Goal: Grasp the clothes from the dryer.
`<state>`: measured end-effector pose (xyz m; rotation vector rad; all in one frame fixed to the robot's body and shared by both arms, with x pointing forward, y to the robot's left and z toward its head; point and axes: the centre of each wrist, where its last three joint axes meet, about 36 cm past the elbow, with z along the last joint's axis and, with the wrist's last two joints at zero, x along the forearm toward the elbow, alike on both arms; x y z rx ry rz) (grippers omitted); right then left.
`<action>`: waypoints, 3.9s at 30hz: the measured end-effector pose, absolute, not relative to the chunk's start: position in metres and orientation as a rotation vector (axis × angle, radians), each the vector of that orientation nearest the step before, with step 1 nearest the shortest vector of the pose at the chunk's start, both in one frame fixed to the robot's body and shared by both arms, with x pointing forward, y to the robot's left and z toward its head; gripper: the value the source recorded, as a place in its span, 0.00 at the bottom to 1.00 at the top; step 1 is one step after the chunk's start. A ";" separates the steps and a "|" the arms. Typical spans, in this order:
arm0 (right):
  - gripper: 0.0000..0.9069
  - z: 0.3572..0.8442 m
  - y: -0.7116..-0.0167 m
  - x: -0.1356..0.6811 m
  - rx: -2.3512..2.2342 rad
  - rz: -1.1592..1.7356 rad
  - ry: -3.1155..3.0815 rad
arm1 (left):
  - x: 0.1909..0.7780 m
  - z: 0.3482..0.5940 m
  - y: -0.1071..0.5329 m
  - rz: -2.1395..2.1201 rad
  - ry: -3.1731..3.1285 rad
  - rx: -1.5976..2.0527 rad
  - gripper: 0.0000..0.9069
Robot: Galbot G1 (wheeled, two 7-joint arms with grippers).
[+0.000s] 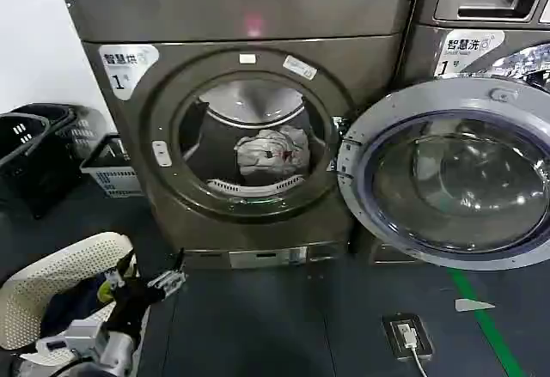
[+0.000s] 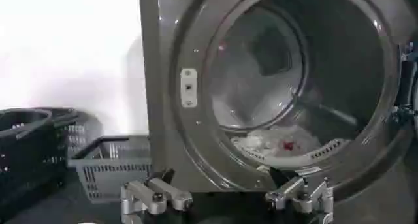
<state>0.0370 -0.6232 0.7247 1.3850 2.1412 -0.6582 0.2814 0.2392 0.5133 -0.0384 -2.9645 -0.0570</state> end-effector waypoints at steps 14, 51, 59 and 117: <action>1.00 0.720 -0.626 0.040 1.355 -0.657 2.144 | 0.280 0.515 0.239 -0.063 -2.971 -0.029 1.00; 1.00 0.717 -0.630 0.030 1.315 -0.700 2.101 | 0.290 0.515 0.239 -0.073 -2.989 -0.078 1.00; 1.00 0.720 -0.629 0.027 1.302 -0.727 2.082 | 0.296 0.514 0.240 -0.080 -2.994 -0.091 1.00; 1.00 0.721 -0.627 0.030 1.225 -0.760 2.082 | 0.298 0.513 0.240 -0.073 -2.993 -0.085 1.00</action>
